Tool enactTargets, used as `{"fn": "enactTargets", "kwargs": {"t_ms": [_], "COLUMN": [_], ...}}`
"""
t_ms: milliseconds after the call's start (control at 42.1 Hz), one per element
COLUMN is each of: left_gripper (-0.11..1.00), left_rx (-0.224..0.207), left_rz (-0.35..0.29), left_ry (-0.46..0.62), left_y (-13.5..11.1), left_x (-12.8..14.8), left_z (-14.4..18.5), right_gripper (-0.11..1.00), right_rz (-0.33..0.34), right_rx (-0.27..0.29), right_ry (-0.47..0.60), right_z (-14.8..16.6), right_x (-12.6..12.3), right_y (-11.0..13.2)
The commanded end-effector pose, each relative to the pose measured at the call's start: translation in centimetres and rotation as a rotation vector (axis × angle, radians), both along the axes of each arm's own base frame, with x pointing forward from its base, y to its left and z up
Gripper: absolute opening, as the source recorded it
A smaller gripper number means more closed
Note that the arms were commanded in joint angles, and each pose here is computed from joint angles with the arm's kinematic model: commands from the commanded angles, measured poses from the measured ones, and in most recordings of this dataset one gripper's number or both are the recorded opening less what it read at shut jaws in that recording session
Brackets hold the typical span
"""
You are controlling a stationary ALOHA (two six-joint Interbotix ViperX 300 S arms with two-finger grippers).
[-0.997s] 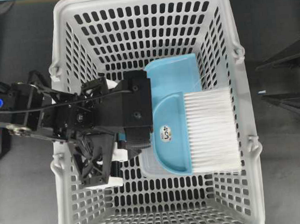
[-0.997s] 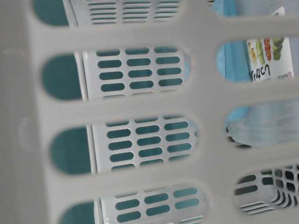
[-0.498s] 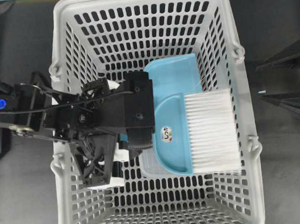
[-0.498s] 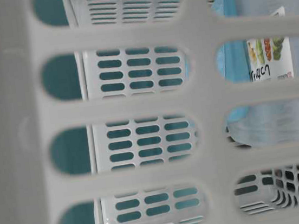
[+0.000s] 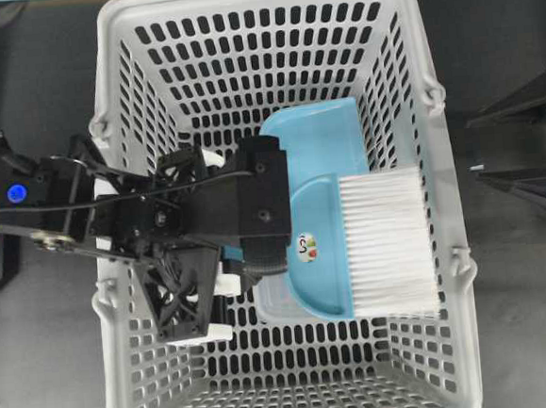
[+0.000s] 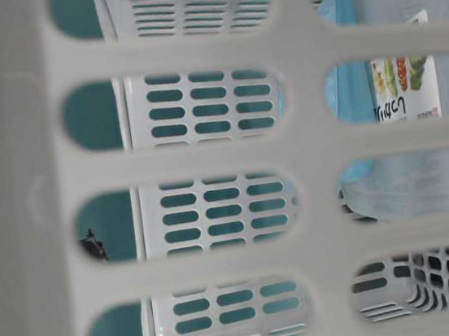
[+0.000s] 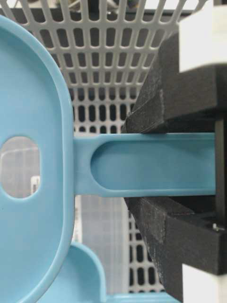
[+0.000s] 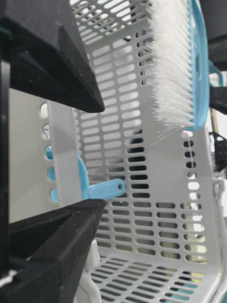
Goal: Pick up the hand brush from the shopping basket with the left arm.
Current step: 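Lift the held brush upward out of the basket with the left gripper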
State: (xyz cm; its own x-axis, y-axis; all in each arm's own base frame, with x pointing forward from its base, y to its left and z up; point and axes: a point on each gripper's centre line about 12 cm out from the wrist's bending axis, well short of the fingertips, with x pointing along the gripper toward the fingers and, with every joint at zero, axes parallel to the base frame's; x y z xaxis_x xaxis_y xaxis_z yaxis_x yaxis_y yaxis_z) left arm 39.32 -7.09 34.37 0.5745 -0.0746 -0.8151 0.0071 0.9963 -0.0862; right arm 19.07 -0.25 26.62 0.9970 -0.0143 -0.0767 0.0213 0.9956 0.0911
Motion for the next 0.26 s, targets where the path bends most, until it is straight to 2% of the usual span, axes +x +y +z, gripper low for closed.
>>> {"fn": "enactTargets", "kwargs": {"t_ms": [0,237], "left_gripper": [0.24,0.24], "left_rx": [-0.001,-0.006], "left_rz": [-0.001,-0.004], "left_ry": [-0.025,-0.049], "left_y": [0.05,-0.08], "left_x": [-0.1,0.13], "left_z": [0.71,0.06], "right_gripper": [0.71,0.71], "right_rz": [-0.002,-0.002], "right_rx": [0.004,0.004], "right_ry": [-0.011,-0.014], "right_z": [0.34,0.4], "right_x": [0.08,-0.07], "right_y": [-0.04,-0.03]}}
